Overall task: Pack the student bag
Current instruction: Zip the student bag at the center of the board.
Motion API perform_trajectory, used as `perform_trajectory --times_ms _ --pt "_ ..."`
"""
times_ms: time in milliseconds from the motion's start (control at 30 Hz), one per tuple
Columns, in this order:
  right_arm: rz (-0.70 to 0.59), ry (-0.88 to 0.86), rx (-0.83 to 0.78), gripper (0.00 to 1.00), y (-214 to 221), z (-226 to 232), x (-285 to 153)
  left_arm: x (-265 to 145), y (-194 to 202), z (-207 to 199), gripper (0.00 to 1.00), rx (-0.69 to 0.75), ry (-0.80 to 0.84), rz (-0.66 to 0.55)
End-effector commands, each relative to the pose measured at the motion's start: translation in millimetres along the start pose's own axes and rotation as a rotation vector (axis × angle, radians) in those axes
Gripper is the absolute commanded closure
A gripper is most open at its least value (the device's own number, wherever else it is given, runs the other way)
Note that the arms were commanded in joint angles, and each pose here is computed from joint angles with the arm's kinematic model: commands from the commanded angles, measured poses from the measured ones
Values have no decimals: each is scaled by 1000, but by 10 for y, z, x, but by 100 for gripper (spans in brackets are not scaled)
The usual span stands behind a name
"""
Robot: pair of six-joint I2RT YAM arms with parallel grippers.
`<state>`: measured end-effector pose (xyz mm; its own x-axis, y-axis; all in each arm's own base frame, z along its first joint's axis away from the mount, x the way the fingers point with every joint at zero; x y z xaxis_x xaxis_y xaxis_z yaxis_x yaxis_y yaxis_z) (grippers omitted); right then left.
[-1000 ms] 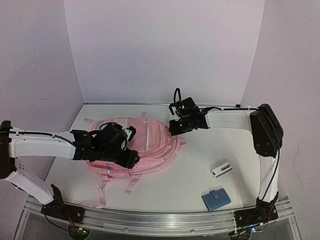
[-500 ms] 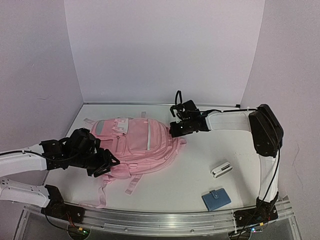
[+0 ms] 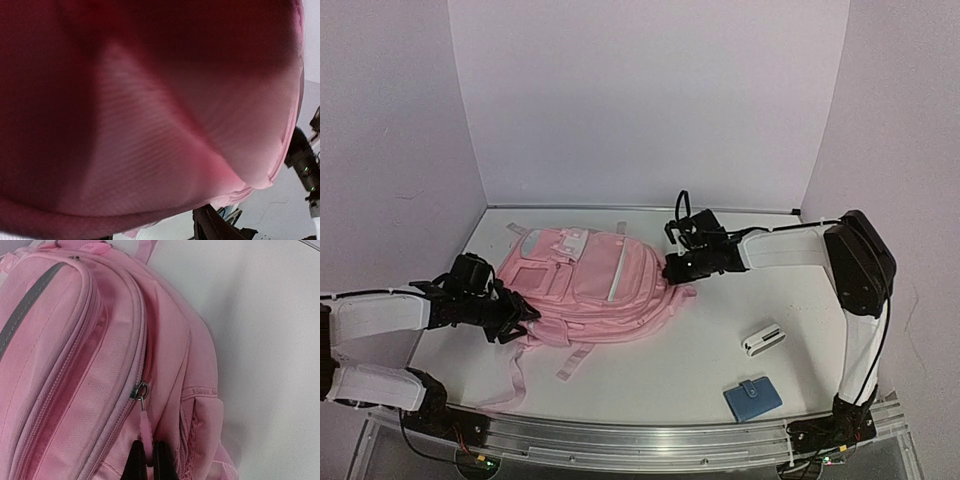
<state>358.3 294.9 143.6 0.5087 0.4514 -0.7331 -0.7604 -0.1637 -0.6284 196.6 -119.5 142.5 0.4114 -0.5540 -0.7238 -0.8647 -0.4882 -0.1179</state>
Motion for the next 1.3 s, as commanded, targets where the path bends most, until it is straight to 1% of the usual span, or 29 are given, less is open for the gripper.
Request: perform_trajectory --times_ms 0,67,133,200,233,300,367,433,533,600,633,667,700,767,867,933,1067,1167,1267 --pt "71 -29 22 100 276 156 -119 42 -626 -252 48 148 121 -136" --pt "103 -50 25 100 440 305 -149 111 -860 -277 48 175 131 -149" --pt "133 -83 52 100 578 477 -196 130 -1160 -423 48 249 149 -197" --pt "162 -125 62 100 738 712 -274 160 -1438 -472 48 281 145 -225" --pt "167 -139 78 100 794 810 -307 110 -1600 -571 48 306 162 -257" --pt "170 -160 106 100 883 987 -372 58 -1795 -679 47 347 171 -290" --pt "150 -155 150 100 923 1093 -436 2 -1899 -799 41 399 153 -310" --pt "120 -138 217 100 919 1078 -477 -35 -1914 -872 35 451 131 -313" --pt "58 -97 258 100 866 1032 -556 -28 -1694 -995 29 576 22 -332" --pt "29 -89 267 100 830 1021 -608 -50 -1397 -1138 26 736 -27 -348" --pt "10 -83 268 100 809 1015 -640 -61 -1201 -1231 25 821 -24 -356" --pt "-1 -87 266 100 795 1018 -669 -107 -1050 -1321 25 877 14 -368" --pt "-10 -90 264 100 785 1012 -685 -98 -870 -1342 25 932 59 -346" --pt "-17 -96 258 100 773 1009 -706 -176 -600 -1362 25 1028 150 -352" --pt "-11 -106 258 100 777 1008 -685 -222 -174 -1446 25 1183 210 -360" --pt "-2 -118 264 100 794 1013 -653 -180 -16 -1479 25 1255 187 -339" --pt "11 -159 287 100 820 1037 -609 38 266 -1597 24 1406 91 -264" --pt "1 -167 298 100 809 1042 -621 238 431 -1694 23 1522 3 -262" --pt "-6 -167 302 100 802 1038 -645 411 458 -1774 22 1568 -100 -307"
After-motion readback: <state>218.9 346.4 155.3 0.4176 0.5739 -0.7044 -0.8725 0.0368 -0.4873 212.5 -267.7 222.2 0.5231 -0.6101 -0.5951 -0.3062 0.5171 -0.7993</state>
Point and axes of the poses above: each gripper's point midway between its finger pads, its own x axis out along the fingers, its own z axis along the line the jaws close on, y = z × x, the point moved 10 cm from there along -x, back along the fingers, and after that the axes turned 4 degrees about x, right-handed, at the moved point
